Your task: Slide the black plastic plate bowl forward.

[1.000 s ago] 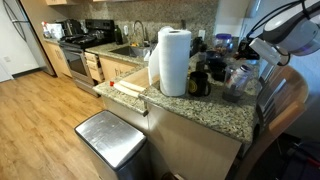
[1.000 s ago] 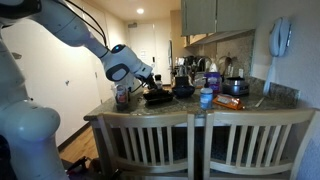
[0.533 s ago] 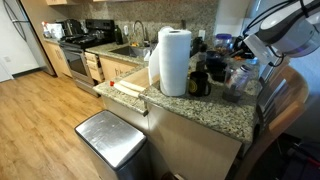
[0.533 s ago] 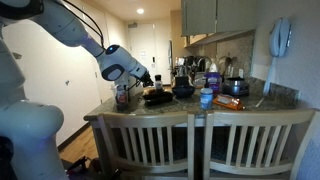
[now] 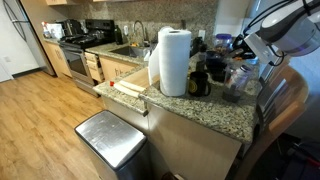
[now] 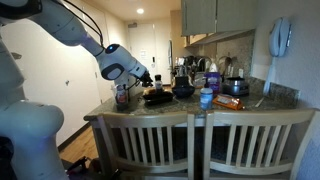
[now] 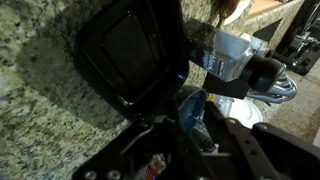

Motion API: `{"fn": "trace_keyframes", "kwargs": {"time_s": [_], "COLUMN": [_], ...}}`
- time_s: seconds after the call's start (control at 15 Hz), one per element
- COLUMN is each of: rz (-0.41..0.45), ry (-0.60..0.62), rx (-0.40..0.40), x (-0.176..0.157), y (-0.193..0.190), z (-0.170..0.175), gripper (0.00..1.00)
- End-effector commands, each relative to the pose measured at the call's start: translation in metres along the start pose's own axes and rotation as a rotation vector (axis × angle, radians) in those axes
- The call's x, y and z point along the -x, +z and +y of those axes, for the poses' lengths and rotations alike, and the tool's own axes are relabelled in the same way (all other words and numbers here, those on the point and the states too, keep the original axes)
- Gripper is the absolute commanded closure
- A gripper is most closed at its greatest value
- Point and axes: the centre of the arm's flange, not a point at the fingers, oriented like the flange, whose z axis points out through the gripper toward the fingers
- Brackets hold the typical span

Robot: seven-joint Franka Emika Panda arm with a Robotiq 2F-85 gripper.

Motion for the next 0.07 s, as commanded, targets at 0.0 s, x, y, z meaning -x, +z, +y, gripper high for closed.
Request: {"fn": "trace_keyframes", "kwargs": {"time_s": [0.0], "rz": [0.0], "ry": [0.0], "rx": [0.0], "x": [0.0], "y": [0.0], "z": [0.0], "gripper": [0.66]}}
